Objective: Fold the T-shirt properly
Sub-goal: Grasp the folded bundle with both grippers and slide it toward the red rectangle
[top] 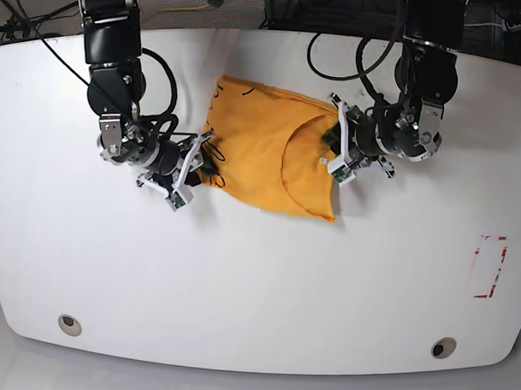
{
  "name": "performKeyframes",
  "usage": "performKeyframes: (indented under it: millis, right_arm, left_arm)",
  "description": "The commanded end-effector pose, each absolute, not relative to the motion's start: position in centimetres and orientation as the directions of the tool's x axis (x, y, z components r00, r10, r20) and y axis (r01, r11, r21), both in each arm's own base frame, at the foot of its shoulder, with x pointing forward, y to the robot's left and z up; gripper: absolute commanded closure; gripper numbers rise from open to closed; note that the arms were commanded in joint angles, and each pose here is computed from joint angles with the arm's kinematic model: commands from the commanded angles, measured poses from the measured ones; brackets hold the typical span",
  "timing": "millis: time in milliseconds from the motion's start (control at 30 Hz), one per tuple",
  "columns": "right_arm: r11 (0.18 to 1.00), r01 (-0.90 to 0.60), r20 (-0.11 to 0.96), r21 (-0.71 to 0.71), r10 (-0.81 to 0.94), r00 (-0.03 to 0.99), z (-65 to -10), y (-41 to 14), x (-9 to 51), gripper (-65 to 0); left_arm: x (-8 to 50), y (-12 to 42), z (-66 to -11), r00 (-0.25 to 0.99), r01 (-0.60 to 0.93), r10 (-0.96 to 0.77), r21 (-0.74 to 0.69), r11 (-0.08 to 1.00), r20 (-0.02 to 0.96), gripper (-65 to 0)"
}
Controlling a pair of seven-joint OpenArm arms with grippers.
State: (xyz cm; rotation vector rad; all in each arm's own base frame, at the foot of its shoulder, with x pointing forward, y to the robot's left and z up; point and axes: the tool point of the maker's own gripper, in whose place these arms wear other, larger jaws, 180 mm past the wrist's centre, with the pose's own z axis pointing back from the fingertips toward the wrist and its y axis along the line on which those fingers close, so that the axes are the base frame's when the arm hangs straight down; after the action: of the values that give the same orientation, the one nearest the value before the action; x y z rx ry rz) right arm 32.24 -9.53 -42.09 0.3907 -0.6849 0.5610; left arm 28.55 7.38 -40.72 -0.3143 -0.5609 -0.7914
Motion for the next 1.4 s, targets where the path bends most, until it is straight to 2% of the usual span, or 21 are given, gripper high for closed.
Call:
performKeyframes:
  millis: [0,133,400,700,800,967,1133,1267,1333,1367]
  right_arm:
    - [0.764,-0.633,0.721,0.126,0.367,0.587,-40.3,-8.9,32.2,-21.7]
    - [0.744,-0.656,0.734,0.126,0.375,0.566,-39.8,-7.8,30.2,-21.7]
    - [0.701,-0.694,0.756,0.163,0.363,0.544,-39.1,-4.4,27.2,-21.7]
    - [0.552,-0.8,0.767,0.237,0.398,0.502,-39.3,4.9,23.6,-21.7]
    - [0.517,-0.819,0.779,0.246,0.397,0.485,-38.8,7.7,22.9,-21.7]
    - [0.483,-0.84,0.803,0.248,0.382,0.457,-37.5,11.1,22.6,-21.7]
    - [0.477,-0.844,0.825,0.245,0.356,0.44,-36.2,12.4,23.2,-21.7]
    - [0.484,-0.849,0.831,0.212,0.368,0.417,-35.8,11.4,23.5,-21.7]
    - [0.484,-0.855,0.834,0.186,0.381,0.398,-35.7,10.5,23.6,-21.7]
    - [0.484,-0.858,0.836,0.173,0.388,0.388,-35.4,9.9,23.7,-21.7]
  left_arm:
    - [29.6,8.3,-41.2,0.588,0.728,-0.582,-0.053,0.684,0.562,-11.4]
    - [31.8,10.2,-41.2,0.603,0.712,-0.587,-0.032,0.702,0.54,-11.4]
    - [35.8,12.2,-38.6,0.567,0.696,-0.586,0.043,0.716,0.579,-11.4]
    - [38.6,14.6,-35.4,0.523,0.683,-0.612,0.139,0.718,0.593,-11.4]
    - [39.3,15.6,-32.6,0.46,0.678,-0.648,0.23,0.698,0.608,-11.4]
    - [38.3,16.5,-30.2,0.408,0.658,-0.661,0.299,0.691,0.63,-11.4]
    - [35.6,17.8,-28.9,0.415,0.608,-0.649,0.336,0.719,0.638,-11.4]
    - [33.1,16.3,-30.0,0.445,0.592,-0.593,0.276,0.757,0.671,-11.8]
    - [32.0,15.9,-31.3,0.475,0.592,-0.573,0.239,0.769,0.668,-14.2]
    - [31.3,15.6,-32.0,0.491,0.595,-0.56,0.213,0.775,0.667,-17.5]
